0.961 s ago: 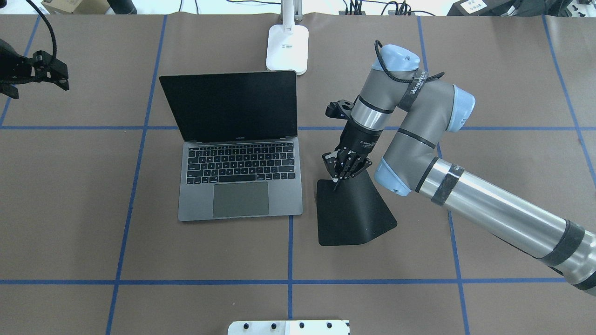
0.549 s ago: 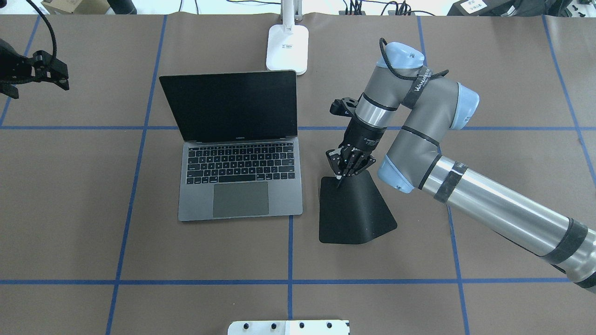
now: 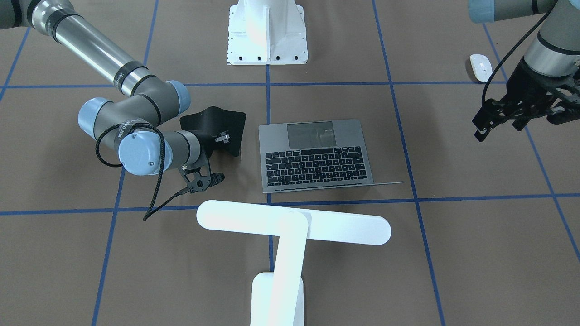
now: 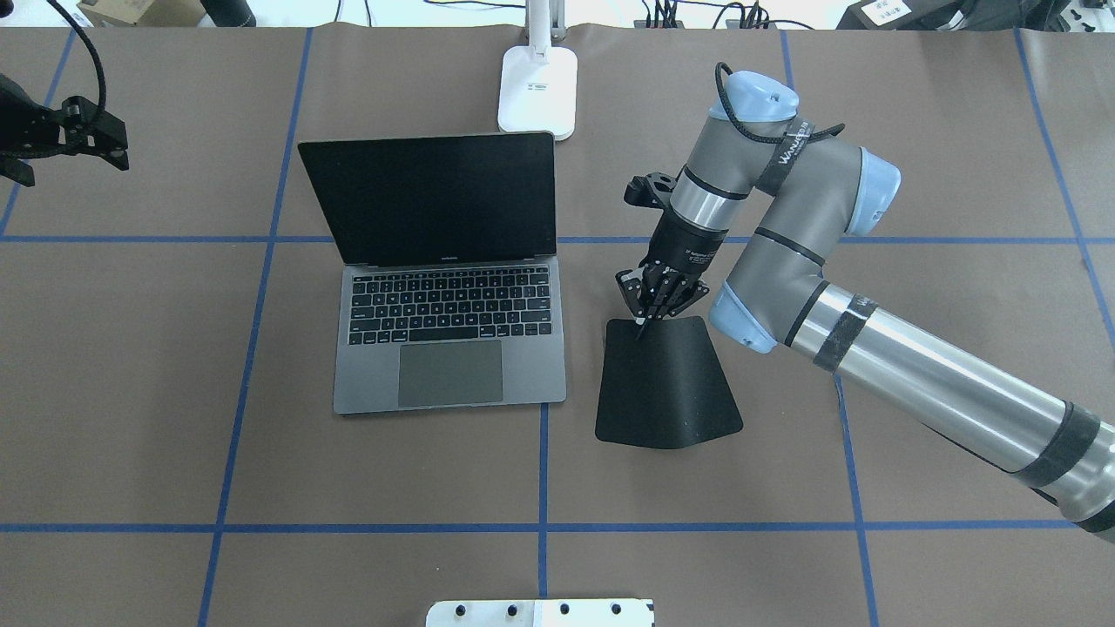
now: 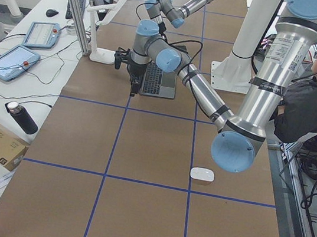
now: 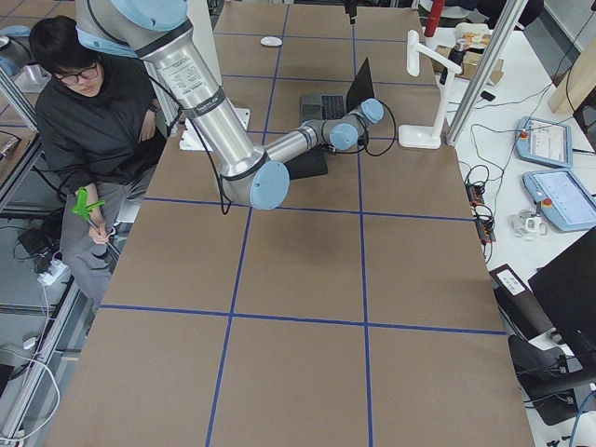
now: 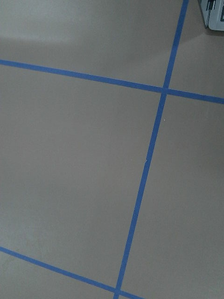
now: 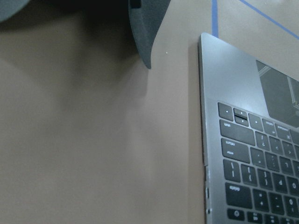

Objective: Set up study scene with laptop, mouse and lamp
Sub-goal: 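Press the mouse pad flat with the right gripper, then open the right gripper and withdraw it away from the mouse pad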

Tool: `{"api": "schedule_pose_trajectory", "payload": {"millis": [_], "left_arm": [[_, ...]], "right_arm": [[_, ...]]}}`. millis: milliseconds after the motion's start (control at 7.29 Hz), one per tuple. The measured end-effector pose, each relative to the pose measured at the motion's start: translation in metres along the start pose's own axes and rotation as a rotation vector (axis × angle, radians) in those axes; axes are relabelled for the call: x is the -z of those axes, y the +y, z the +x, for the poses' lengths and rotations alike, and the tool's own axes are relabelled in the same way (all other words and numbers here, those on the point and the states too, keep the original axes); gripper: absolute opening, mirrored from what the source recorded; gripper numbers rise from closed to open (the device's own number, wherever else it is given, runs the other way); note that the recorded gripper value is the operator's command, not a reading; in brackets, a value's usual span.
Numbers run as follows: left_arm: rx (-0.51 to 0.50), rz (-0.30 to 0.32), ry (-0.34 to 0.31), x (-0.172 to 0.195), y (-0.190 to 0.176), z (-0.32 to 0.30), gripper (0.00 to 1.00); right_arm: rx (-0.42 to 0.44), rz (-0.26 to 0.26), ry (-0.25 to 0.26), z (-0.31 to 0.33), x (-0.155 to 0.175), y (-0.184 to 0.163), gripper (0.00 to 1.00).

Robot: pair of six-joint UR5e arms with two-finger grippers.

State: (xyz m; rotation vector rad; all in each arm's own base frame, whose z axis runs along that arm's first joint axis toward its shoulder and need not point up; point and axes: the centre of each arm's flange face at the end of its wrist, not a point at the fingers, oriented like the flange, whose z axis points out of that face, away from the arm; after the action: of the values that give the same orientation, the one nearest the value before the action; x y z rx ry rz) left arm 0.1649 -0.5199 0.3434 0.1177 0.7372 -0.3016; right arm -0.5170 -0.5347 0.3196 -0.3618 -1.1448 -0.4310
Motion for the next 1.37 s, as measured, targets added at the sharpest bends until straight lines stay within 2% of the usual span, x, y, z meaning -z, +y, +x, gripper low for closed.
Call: {"api": "schedule_pose_trajectory", "payload": {"millis": [412,549,686,824,1373], "left_arm": [[0.0,-0.001,-0.002,-0.0014,-0.0001,-0.0001,1.0],[0.001,-0.002,-0.003,-0.002,-0.0002,-0.0003,1.0],[0.001,-0.003,-0.004,-0.0025,-0.0005,-0.0004,1.0],[0.002,-0.003,-0.005,-0.003,-0.0008,-0.0004,1.0],[0.003,-0.006,-0.006,-0.0045,-0.0015,-0.0007,1.0]], "right_arm": [[0.012,0.013,0.009,-0.0079,0.0012,-0.0023,0.0],[0.016,0.021,0.017,-0.0109,0.0016,-0.0038,0.05],[0.017,0.025,0.021,-0.0114,0.0014,-0.0048,0.87],[0.016,0.026,0.024,-0.0105,0.001,-0.0054,0.98],[0.02,0.041,0.024,-0.0076,0.0075,-0.0072,0.99]]}}
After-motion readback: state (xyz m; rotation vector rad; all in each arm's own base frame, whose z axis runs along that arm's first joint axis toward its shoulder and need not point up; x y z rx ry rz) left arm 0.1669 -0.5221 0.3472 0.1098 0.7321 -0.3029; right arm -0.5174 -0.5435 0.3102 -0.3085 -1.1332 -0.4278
